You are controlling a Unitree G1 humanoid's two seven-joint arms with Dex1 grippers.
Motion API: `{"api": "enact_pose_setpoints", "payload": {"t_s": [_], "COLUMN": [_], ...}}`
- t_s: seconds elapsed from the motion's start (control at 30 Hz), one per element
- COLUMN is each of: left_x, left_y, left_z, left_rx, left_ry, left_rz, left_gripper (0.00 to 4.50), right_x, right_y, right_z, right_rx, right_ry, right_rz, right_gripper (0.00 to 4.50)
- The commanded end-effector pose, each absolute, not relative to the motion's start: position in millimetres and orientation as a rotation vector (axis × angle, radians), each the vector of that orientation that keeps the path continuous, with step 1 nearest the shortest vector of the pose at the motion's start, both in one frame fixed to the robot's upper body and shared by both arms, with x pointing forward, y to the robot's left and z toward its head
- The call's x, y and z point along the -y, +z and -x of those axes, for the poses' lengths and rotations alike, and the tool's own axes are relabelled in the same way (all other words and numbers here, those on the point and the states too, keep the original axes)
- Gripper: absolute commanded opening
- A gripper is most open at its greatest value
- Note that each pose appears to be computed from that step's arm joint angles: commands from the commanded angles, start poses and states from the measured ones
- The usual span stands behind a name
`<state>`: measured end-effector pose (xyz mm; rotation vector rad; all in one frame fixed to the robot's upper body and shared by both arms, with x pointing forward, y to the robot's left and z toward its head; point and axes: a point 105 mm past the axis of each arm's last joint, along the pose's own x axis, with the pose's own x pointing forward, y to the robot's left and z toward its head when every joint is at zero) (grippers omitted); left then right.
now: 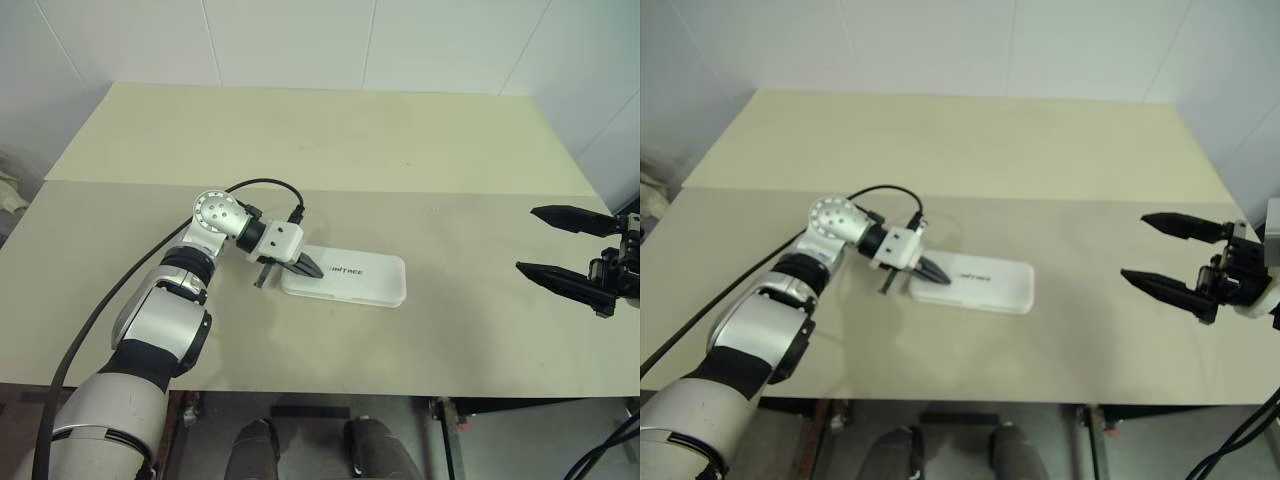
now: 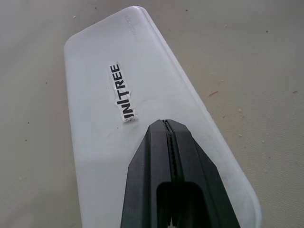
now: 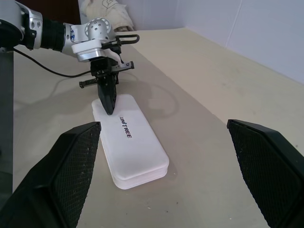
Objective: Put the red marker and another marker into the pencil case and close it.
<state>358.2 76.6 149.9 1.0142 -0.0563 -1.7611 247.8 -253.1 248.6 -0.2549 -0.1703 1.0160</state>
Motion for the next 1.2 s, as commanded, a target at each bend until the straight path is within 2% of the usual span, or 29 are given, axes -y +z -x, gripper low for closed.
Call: {"api": "enact_pose_setpoints", "payload": {"t_s": [0.03, 0.3, 0.4, 0.57, 0.8, 1.0, 1.1, 1.2], "left_x": [-85, -90, -88, -92, -122, -144, -169, -192], "left_y": [136, 136, 146, 180, 206, 225, 225, 216], "left_z": [-346, -346, -352, -362, -367, -360, -345, -331], "left_rx": [-0.036, -0.045, 0.028, 0.219, 0.361, 0.477, 0.501, 0.456], "left_ry": [-1.891, -1.907, -1.84, -1.673, -1.487, -1.403, -1.395, -1.387], "left_rz": [-1.084, -1.195, -1.192, -1.005, -0.791, -0.575, -0.448, -0.384], "left_gripper": [0.03, 0.03, 0.03, 0.03, 0.03, 0.03, 0.66, 1.63], "right_x": [248, 243, 238, 228, 226, 223, 223, 224], "right_y": [255, 250, 248, 249, 253, 253, 253, 253], "right_z": [-244, -247, -249, -247, -258, -265, -266, -269], "right_rx": [0.223, 0.233, 0.234, 0.252, 0.25, 0.246, 0.24, 0.231], "right_ry": [1.007, 0.997, 0.99, 1.0, 1.008, 1.033, 1.049, 1.061], "right_rz": [0.272, 0.278, 0.276, 0.247, 0.257, 0.267, 0.274, 0.284], "right_gripper": [4.5, 4.5, 4.5, 4.5, 4.5, 4.5, 4.5, 4.5]}}
